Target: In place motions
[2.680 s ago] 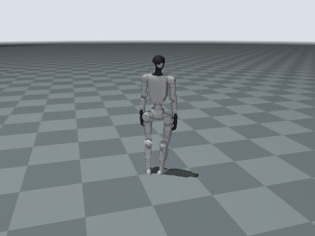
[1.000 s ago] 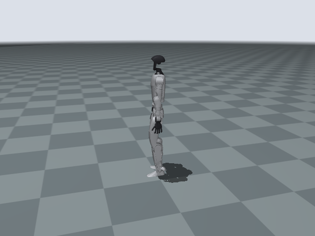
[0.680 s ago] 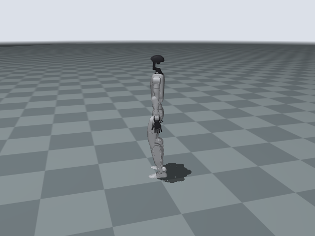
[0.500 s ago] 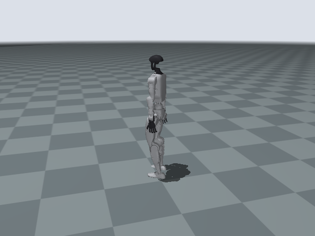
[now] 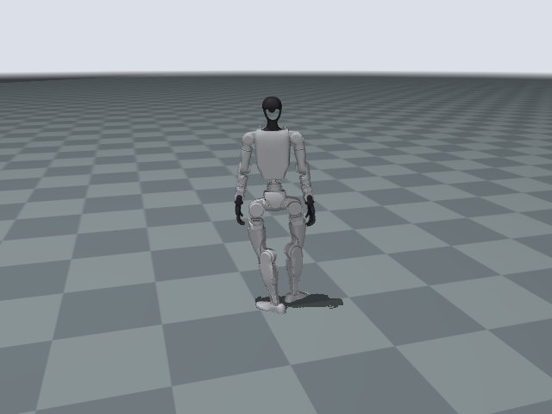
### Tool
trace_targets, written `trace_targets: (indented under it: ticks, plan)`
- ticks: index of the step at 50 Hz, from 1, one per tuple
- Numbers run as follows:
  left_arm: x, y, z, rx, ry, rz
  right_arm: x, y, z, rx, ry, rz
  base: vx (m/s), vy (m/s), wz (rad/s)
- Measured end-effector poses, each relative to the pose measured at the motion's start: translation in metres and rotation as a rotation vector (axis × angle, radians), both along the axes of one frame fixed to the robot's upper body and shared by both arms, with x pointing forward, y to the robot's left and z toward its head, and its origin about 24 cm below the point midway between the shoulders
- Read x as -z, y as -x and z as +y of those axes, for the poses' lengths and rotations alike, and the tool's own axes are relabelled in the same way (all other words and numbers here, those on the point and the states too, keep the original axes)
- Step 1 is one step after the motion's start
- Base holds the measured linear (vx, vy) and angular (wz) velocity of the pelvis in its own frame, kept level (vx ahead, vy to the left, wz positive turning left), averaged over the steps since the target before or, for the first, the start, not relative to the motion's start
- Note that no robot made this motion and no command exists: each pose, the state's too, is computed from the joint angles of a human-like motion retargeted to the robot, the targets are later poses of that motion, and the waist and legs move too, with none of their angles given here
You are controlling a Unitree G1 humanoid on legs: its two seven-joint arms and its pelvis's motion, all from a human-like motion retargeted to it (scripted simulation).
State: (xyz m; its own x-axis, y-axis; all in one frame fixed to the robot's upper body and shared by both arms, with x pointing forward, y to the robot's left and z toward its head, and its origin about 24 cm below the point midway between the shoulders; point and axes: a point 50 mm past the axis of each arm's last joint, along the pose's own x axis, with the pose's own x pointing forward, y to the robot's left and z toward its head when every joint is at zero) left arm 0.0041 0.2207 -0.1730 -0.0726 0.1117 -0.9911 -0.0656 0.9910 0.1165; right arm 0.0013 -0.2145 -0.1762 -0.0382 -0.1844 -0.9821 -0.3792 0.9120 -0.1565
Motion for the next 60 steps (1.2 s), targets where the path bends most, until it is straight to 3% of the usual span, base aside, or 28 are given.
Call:
trace_targets:
  ticks: [15, 26, 40, 49, 60]
  plan:
    - [0.006, -0.036, -0.03, 0.044, 0.065, -0.153, -0.004, 0.04, 0.0, 0.08, 0.027, 0.147, 0.02, -0.27, -1.0]
    - [0.006, -0.054, -0.053, 0.151, 0.104, -0.214, -0.001, -0.038, -0.005, -0.067, -0.037, -0.086, 0.04, -0.06, -0.5]
    - [0.005, 0.02, -0.044, 0.059, 0.109, 0.053, 0.003, -0.031, 0.021, -0.088, -0.096, -0.079, 0.28, 0.03, -0.12]
    - [0.006, 0.015, -0.037, -0.007, 0.084, 0.011, -0.002, 0.024, 0.002, -0.109, 0.01, 0.155, 0.21, 0.08, -0.08]
    - [0.006, -0.026, -0.029, 0.036, 0.073, -0.124, 0.0, 0.011, 0.001, -0.008, -0.002, 0.07, 0.02, -0.01, 0.69]
